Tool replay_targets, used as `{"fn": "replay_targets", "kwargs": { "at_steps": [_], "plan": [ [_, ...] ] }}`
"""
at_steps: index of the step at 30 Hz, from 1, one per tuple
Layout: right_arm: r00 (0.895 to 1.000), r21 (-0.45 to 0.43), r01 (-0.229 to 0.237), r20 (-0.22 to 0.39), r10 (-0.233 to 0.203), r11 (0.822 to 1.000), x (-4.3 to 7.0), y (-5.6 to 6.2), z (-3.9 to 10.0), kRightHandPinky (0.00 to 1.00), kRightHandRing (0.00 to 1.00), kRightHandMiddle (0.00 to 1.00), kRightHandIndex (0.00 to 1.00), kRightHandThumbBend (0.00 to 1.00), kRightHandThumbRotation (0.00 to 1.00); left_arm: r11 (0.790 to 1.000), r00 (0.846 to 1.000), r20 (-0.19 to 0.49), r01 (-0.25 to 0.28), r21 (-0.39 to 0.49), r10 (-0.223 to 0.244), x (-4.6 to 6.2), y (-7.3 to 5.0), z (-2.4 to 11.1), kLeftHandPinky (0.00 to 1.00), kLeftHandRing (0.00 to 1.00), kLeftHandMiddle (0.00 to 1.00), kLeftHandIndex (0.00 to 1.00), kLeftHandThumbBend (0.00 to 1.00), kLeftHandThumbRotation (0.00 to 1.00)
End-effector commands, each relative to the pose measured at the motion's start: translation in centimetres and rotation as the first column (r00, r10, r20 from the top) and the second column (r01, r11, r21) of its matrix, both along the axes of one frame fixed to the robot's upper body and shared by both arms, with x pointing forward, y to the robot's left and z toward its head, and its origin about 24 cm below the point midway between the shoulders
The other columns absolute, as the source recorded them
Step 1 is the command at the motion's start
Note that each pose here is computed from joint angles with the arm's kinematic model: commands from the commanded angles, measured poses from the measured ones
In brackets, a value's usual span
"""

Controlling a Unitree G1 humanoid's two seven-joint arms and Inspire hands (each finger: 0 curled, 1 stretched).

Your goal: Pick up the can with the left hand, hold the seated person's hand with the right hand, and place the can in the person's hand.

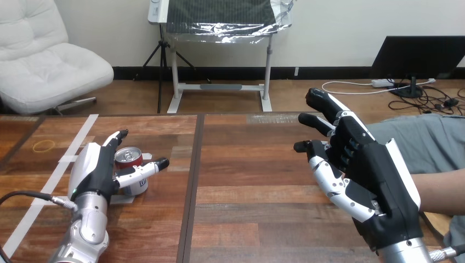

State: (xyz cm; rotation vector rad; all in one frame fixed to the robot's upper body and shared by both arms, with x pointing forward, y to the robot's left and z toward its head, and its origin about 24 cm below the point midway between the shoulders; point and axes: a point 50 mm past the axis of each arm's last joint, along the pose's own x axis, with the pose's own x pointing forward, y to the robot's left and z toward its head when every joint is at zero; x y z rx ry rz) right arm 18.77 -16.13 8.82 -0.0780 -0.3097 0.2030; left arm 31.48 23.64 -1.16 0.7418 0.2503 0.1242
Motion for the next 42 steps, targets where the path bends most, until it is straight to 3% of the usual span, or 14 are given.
{"fn": "replay_targets", "kwargs": {
  "at_steps": [1, 21, 42],
  "plan": [
    [0.996, -0.01, -0.011, 0.093, 0.012, 1.0, 0.8, 0.1, 1.9, 0.68, 0.86, 0.92, 0.88, 0.21, 0.14, 0.998, 0.996, 0.092, 0.018, 0.061, -0.023, 2.3, -0.1, 2.9, 0.83, 0.9, 0.91, 0.9, 0.96, 0.48],
    [0.995, -0.019, -0.011, 0.095, 0.013, 1.0, 0.8, 0.0, 2.0, 0.69, 0.86, 0.91, 0.88, 0.21, 0.15, 0.997, 0.996, 0.084, -0.003, 0.08, -0.004, 1.9, 0.1, 2.5, 0.81, 0.88, 0.9, 0.89, 0.94, 0.48],
    [0.996, -0.015, -0.014, 0.093, 0.015, 1.0, 0.8, 0.0, 2.0, 0.7, 0.86, 0.9, 0.88, 0.21, 0.16, 0.998, 0.997, 0.05, -0.062, -0.012, 0.063, 1.9, 0.0, 1.9, 0.74, 0.82, 0.86, 0.85, 0.88, 0.36]
  ]
}}
